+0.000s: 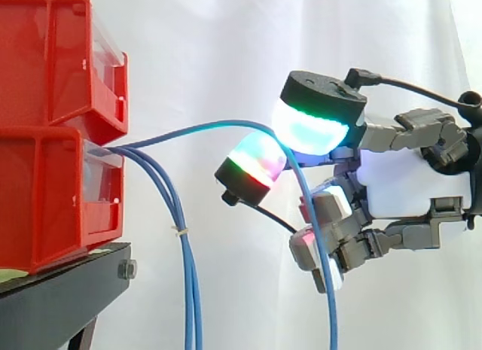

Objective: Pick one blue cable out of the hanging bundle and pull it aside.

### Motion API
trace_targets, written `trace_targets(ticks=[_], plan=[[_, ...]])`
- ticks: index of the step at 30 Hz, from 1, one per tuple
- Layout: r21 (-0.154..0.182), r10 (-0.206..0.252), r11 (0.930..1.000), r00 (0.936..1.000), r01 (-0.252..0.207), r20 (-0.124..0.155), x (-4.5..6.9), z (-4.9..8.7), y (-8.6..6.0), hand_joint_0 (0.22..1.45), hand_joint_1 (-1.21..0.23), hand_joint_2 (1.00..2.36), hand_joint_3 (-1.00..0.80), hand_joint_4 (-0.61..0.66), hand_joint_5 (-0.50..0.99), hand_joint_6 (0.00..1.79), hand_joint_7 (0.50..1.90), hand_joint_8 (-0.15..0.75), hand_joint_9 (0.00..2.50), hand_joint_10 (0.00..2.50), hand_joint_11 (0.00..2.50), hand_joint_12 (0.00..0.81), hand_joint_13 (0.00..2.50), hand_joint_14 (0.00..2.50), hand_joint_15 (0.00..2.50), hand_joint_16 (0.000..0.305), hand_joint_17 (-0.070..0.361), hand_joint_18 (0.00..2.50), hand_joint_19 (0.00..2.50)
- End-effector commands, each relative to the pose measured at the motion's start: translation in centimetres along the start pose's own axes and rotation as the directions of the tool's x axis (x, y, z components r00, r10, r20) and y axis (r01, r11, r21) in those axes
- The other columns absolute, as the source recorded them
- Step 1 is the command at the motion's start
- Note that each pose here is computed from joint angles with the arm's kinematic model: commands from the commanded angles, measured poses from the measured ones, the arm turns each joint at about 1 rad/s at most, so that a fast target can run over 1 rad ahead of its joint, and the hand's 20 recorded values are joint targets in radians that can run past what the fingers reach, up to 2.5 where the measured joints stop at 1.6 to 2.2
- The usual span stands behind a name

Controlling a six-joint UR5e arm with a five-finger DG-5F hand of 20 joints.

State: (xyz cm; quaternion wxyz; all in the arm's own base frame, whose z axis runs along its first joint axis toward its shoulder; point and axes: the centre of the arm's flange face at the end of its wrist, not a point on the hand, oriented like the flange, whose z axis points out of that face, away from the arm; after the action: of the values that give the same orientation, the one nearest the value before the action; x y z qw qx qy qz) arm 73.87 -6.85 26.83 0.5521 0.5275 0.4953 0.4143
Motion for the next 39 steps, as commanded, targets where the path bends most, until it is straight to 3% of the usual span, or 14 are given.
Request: trace_targets(ticks=[1,9,22,28,32,39], plan=[[-0.002,0.001,1.0,1.0,-0.001,-0.001,0.0,0.0,0.1,0.63,-0.83,1.02,-0.25,-0.21,-0.13,0.93,0.94,0.258,1.26,0.02,0.79,0.334,1.02,0.03,0.76,0.044,0.1,0.79,0.72],[0.001,0.015,0.9999,0.9999,-0.015,0.001,0.0,0.0,0.0,0.6,-0.84,1.02,-0.15,-0.21,-0.11,0.92,0.97,0.251,1.2,0.02,0.67,0.351,0.97,0.02,0.69,0.046,0.103,0.76,0.66],[0.001,0.081,0.9967,0.9966,-0.081,-0.015,0.8,-0.1,0.1,0.58,-0.9,1.0,0.03,-0.19,-0.06,0.89,1.01,0.313,0.94,0.0,0.11,0.418,0.84,0.01,0.31,0.057,0.129,0.72,0.44],[0.014,0.182,0.9833,0.983,-0.182,-0.026,1.6,-0.3,0.0,0.58,-0.92,1.0,0.07,-0.18,-0.05,0.88,1.05,0.314,0.87,0.0,0.03,0.435,0.79,0.01,0.24,0.06,0.134,0.67,0.37],[0.034,0.206,0.9782,0.9781,-0.205,-0.029,2.0,-0.5,-0.2,0.58,-0.92,1.0,0.01,-0.17,-0.06,0.88,1.02,0.312,0.85,0.0,0.04,0.437,0.76,0.01,0.24,0.06,0.134,0.63,0.37],[0.041,0.205,0.9782,0.9782,-0.204,-0.033,2.2,-0.6,-0.2,0.57,-0.91,1.0,0.03,-0.19,-0.06,0.88,1.03,0.303,0.76,0.0,0.0,0.436,0.71,0.01,0.21,0.062,0.139,0.59,0.29]])
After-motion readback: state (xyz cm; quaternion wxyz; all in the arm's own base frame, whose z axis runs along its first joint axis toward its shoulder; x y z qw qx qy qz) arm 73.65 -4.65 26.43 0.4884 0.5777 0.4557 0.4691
